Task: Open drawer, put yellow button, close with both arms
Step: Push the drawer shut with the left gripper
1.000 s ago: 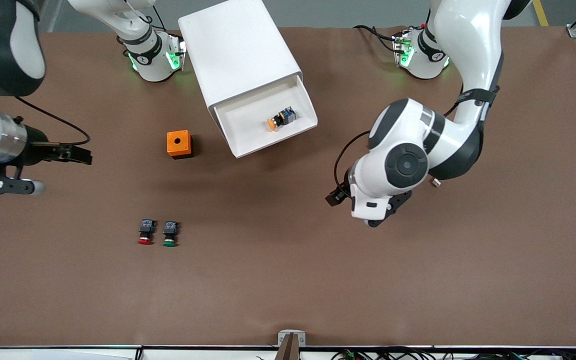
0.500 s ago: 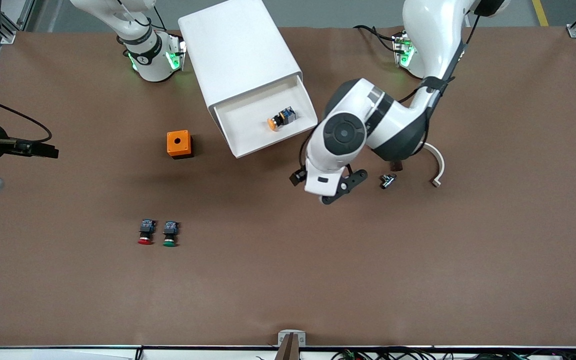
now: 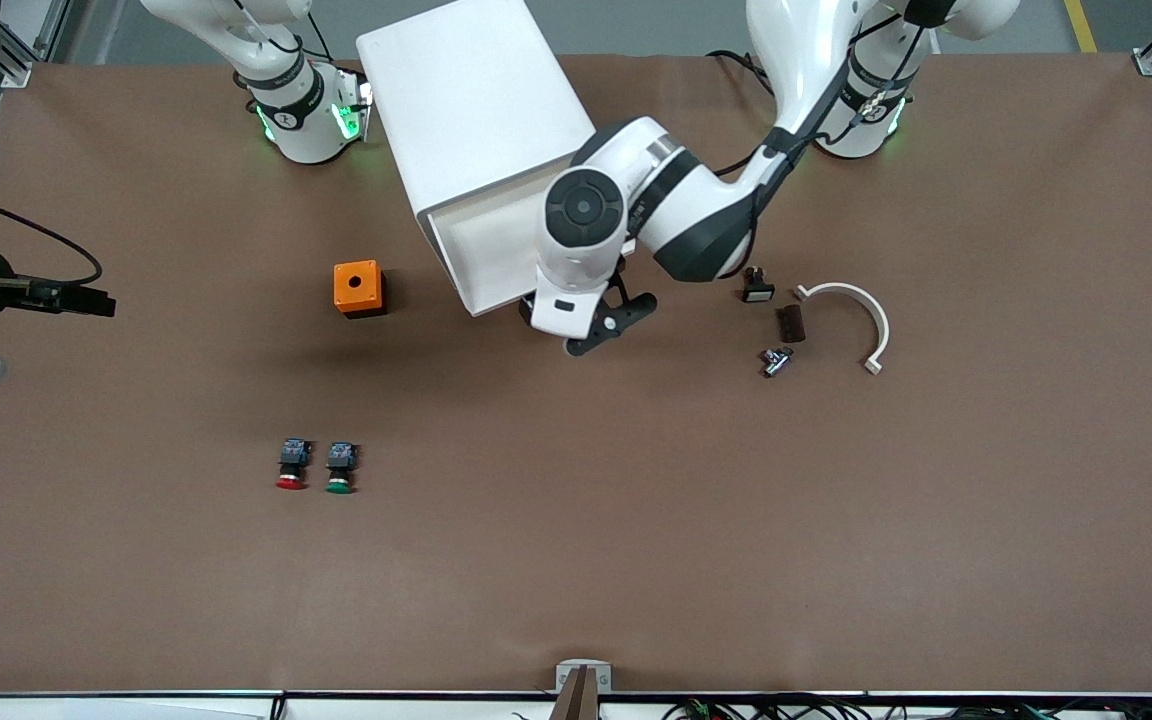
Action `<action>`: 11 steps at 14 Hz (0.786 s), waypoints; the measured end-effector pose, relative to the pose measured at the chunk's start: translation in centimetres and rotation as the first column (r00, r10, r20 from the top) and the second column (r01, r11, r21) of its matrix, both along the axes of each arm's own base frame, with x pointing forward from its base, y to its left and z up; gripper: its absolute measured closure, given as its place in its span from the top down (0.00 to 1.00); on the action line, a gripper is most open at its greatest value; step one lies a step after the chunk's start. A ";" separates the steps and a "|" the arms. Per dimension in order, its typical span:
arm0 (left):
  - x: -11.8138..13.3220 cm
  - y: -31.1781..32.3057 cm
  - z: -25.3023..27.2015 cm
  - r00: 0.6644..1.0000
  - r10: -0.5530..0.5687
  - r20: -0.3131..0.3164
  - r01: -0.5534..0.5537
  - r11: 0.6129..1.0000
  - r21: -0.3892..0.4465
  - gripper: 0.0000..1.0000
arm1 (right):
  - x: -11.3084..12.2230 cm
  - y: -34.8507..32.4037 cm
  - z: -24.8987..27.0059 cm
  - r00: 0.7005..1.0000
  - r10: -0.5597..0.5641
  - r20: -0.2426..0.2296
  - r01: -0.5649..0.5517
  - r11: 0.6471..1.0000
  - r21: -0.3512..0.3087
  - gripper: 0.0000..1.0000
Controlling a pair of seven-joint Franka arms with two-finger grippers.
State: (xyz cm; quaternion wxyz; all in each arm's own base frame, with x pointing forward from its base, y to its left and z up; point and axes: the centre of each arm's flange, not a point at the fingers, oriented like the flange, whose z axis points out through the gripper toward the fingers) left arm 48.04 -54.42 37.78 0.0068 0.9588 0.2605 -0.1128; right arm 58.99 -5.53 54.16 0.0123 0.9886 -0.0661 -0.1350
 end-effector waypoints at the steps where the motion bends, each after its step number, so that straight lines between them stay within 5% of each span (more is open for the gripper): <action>1: -0.7 -0.6 0.0 1.000 -0.006 0.001 0.006 1.000 0.000 1.00 | 0.0 -0.3 0.1 1.000 -0.005 0.002 0.005 1.000 0.000 1.00; 8: -5.8 -4.4 -0.5 0.997 -0.006 -0.075 0.004 1.000 -0.024 1.00 | 0.5 -0.9 5.5 0.993 -0.012 0.117 0.014 1.000 -0.011 1.00; 11: -7.9 -5.5 -1.6 0.991 -0.009 -0.133 0.004 0.999 -0.033 1.00 | 0.0 -0.4 6.5 0.994 -0.007 0.110 0.008 1.000 -0.008 1.00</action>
